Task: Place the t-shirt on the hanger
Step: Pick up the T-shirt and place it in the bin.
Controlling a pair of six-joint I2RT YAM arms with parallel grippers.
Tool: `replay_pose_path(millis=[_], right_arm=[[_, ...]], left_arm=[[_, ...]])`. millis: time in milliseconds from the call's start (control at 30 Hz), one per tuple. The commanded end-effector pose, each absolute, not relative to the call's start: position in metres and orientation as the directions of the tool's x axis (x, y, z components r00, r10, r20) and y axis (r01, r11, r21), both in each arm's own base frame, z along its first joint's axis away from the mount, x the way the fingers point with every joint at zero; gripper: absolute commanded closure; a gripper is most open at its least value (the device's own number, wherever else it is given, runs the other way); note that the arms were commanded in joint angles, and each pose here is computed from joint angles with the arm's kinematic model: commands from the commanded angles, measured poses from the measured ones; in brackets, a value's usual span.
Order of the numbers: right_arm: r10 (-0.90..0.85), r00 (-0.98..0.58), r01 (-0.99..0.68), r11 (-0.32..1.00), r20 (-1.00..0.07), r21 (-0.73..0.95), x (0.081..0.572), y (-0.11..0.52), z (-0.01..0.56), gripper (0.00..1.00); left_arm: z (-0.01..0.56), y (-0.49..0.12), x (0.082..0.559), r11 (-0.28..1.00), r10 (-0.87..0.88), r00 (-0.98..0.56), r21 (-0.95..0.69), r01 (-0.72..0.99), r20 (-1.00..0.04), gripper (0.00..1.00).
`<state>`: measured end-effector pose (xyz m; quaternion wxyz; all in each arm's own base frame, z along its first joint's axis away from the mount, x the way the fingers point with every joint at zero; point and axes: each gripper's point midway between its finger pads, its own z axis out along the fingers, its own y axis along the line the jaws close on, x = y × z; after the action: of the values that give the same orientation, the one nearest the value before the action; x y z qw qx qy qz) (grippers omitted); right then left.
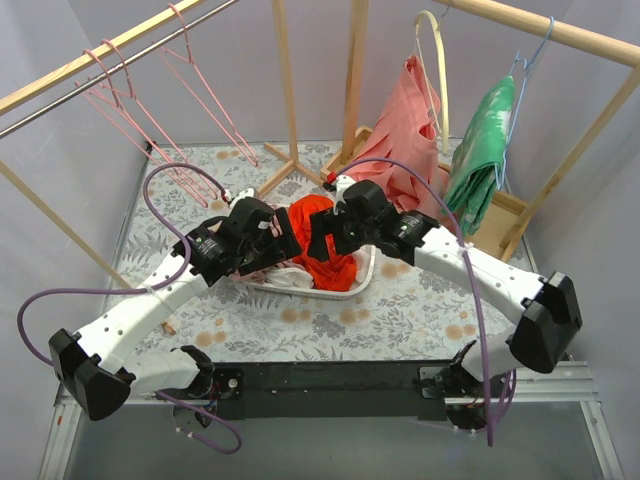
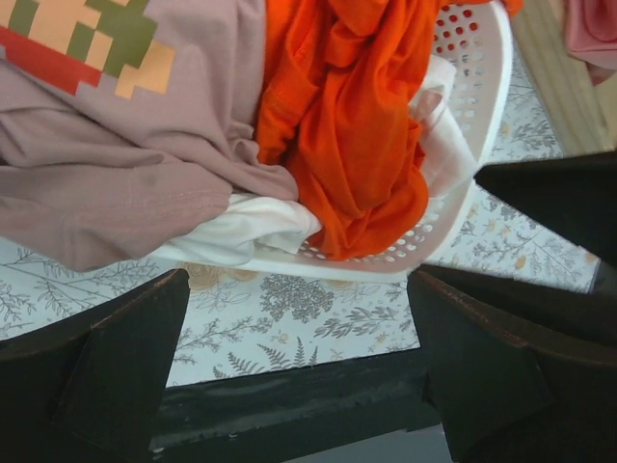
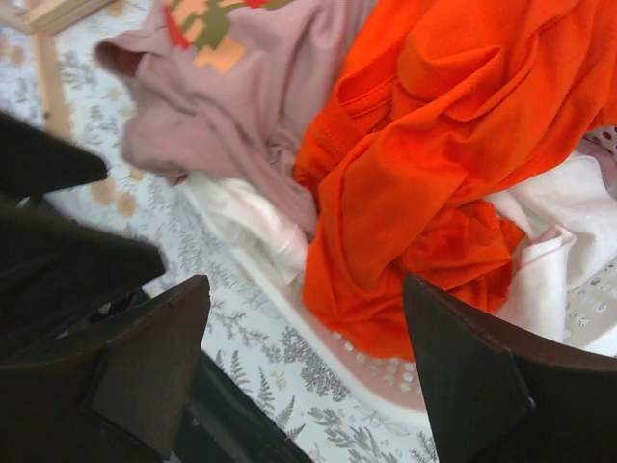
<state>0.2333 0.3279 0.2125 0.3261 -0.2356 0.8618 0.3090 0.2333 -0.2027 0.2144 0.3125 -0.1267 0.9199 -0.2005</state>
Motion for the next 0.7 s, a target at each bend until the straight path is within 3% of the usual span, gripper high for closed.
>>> replay_pose_path(millis=[0, 233, 300, 400, 433, 667], right_arm=[[-0.191, -0.655, -0.592, 0.731, -0.732, 0.339, 0.267, 0.346, 0.205, 0.14], [-0.205, -0.689, -0.552, 0.770, -0.695, 0.320, 0.287, 0.361, 0.158, 0.18], [-0.215, -0.692, -0.549, 0.777, -0.689, 0.309, 0.293, 0.365, 0.151, 0.28], [-0.200, -0.667, -0.542, 0.792, -0.718, 0.282, 0.304, 0.364, 0.165, 0.67], [-0.193, -0.655, -0.534, 0.803, -0.730, 0.267, 0.308, 0.360, 0.174, 0.97], [-0.079, -0.507, -0.434, 0.884, -0.858, 0.175, 0.306, 0.295, 0.300, 0.99]], left_arm=[[0.207, -0.189, 0.224, 0.878, -0.402, -0.765, -0.447, -0.168, -0.503, 0.02], [0.198, -0.179, 0.218, 0.893, -0.393, -0.767, -0.411, -0.185, -0.507, 0.02], [0.196, -0.177, 0.217, 0.894, -0.391, -0.769, -0.406, -0.188, -0.506, 0.02], [0.191, -0.179, 0.215, 0.893, -0.386, -0.776, -0.413, -0.179, -0.499, 0.02], [0.191, -0.181, 0.216, 0.893, -0.383, -0.777, -0.415, -0.173, -0.500, 0.02], [0.201, -0.193, 0.226, 0.889, -0.357, -0.772, -0.445, -0.108, -0.526, 0.06]])
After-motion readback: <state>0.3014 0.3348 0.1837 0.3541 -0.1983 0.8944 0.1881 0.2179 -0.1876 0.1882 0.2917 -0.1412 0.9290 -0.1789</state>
